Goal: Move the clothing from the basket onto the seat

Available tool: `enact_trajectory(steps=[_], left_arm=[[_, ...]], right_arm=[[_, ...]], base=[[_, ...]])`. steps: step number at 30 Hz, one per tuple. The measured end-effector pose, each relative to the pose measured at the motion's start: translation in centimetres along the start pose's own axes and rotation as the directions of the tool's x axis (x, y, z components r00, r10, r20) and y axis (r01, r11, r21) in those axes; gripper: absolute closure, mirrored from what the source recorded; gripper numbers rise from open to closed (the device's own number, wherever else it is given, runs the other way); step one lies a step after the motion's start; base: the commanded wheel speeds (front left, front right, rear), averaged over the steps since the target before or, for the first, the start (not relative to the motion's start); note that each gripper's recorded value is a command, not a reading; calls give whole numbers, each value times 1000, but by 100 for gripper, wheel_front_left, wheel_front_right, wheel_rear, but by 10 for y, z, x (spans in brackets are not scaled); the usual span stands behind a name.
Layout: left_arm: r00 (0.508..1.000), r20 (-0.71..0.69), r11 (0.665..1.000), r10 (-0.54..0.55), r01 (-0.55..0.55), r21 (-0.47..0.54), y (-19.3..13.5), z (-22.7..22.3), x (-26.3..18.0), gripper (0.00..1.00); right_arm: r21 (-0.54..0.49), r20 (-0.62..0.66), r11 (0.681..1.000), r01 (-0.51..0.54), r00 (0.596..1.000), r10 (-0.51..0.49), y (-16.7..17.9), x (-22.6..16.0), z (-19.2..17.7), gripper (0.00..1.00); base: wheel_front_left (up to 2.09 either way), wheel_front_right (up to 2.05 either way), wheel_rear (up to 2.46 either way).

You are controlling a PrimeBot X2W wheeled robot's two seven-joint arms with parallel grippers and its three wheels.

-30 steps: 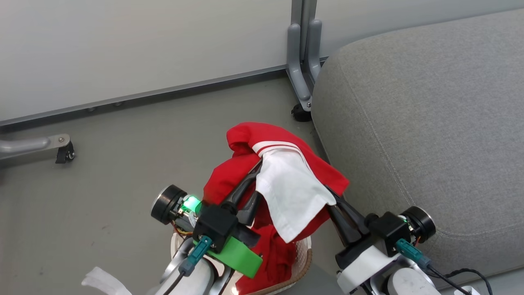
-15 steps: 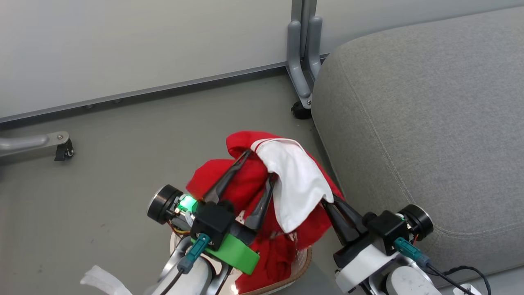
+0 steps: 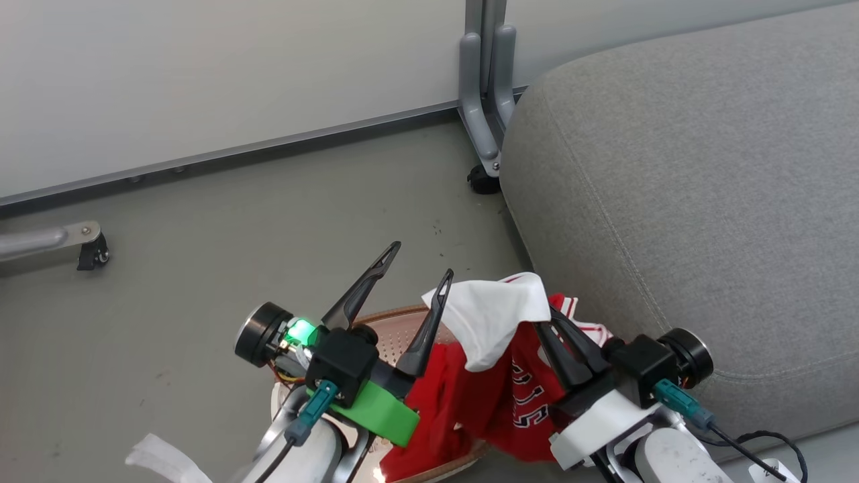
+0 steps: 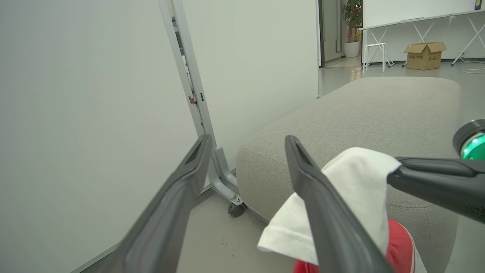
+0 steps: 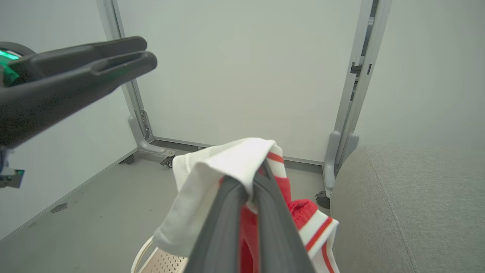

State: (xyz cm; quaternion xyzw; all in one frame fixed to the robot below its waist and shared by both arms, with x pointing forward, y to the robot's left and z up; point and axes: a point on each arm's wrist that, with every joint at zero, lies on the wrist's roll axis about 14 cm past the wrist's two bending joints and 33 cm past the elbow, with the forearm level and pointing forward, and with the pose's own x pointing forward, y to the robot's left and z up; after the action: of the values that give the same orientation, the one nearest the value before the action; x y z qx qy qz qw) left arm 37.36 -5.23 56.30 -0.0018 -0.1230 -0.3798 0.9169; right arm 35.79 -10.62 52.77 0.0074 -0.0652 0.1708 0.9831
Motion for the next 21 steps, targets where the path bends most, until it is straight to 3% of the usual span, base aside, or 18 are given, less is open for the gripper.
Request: enact_trajectory(steps=[13, 21], left_arm=[[996, -33, 996, -86, 85, -39, -18, -19, 22, 0], [982, -47, 982, -184, 182, -55, -35, -35, 47, 0]], right_arm=[[38, 56, 982, 187, 980, -189, -48, -12, 18, 100], [25, 85, 947, 321, 943, -322, -86, -28, 30, 100]], base=[[0, 0, 0], [0, 0, 0]])
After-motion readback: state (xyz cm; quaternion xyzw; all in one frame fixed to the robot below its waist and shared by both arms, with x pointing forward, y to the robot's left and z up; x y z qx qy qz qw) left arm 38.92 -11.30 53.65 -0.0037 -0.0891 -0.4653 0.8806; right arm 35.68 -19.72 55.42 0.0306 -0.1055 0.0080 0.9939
